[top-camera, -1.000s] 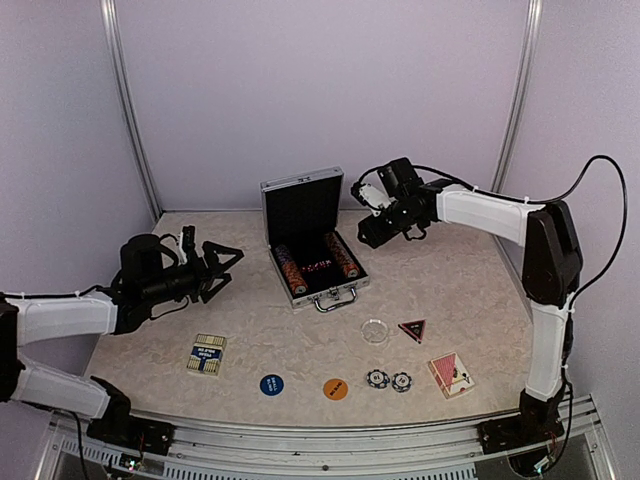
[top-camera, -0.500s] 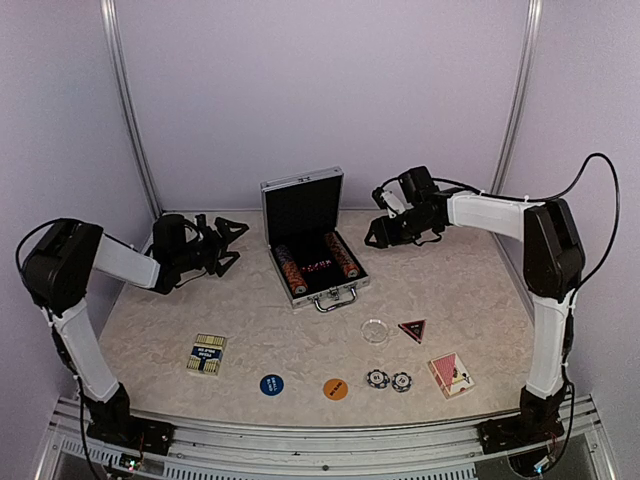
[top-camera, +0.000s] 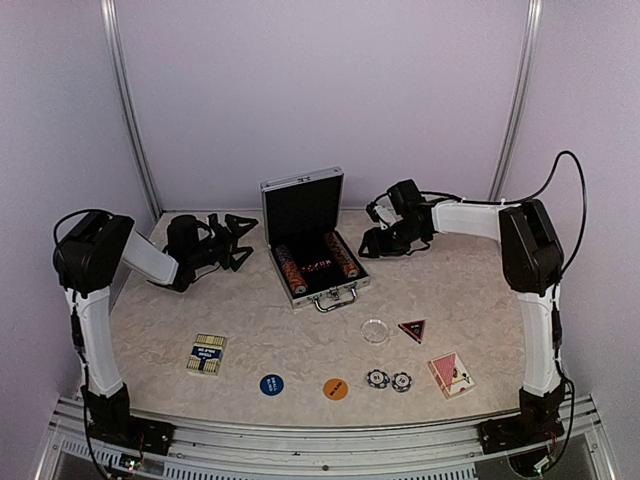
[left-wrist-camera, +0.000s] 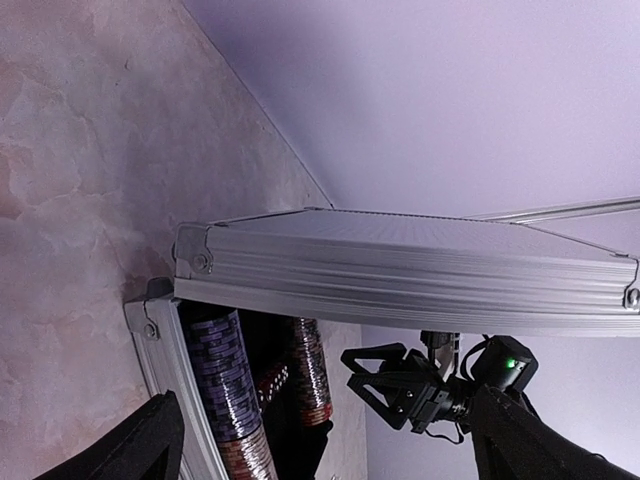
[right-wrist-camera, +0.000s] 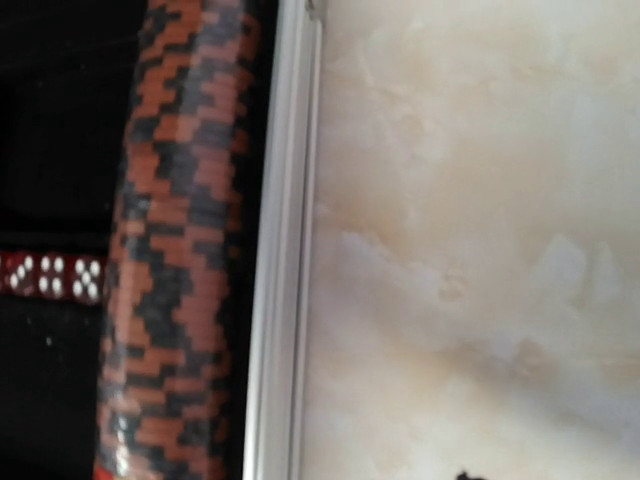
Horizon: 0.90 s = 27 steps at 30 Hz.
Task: Pack up texas hold em set
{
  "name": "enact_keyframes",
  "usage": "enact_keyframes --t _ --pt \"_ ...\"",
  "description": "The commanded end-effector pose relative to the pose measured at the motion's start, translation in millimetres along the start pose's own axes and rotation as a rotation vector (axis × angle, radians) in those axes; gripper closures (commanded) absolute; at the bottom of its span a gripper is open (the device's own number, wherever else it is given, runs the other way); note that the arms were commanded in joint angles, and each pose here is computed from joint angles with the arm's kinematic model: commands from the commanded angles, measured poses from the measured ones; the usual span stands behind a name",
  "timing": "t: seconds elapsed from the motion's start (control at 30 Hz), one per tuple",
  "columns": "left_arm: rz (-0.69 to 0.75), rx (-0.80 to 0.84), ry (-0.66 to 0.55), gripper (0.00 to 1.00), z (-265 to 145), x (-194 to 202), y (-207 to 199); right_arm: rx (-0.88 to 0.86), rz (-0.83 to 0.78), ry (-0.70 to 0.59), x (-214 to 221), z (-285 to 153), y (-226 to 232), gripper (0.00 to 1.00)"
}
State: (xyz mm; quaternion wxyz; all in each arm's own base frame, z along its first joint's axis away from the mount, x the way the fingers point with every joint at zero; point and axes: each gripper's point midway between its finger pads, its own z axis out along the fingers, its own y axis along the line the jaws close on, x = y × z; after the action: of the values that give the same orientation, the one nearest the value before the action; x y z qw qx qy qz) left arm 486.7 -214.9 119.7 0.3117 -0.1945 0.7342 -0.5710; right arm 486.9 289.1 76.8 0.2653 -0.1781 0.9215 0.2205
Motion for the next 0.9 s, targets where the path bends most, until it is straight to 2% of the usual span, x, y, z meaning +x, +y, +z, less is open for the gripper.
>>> enact_keyframes --t 0.0,0.3,0.63,0.87 --pt "0.000 0.031 0.007 0.01 8.7 -1.0 -1.0 -0.023 0.031 -0.030 -12.8 6.1 2.8 0.43" --pt "-0.012 0.054 0.003 0.01 13.0 -6.3 0.5 -0.116 0.102 -0.038 -4.0 8.5 10.6 0.42" --pt "-0.031 0.076 0.009 0.01 19.0 -6.4 2.6 -0.287 0.229 -0.082 14.6 -1.9 12.8 0.34" --pt "-0.041 0.071 0.017 0.01 17.3 0.9 10.2 -0.296 0.233 -0.116 11.5 -14.7 15.3 0.34"
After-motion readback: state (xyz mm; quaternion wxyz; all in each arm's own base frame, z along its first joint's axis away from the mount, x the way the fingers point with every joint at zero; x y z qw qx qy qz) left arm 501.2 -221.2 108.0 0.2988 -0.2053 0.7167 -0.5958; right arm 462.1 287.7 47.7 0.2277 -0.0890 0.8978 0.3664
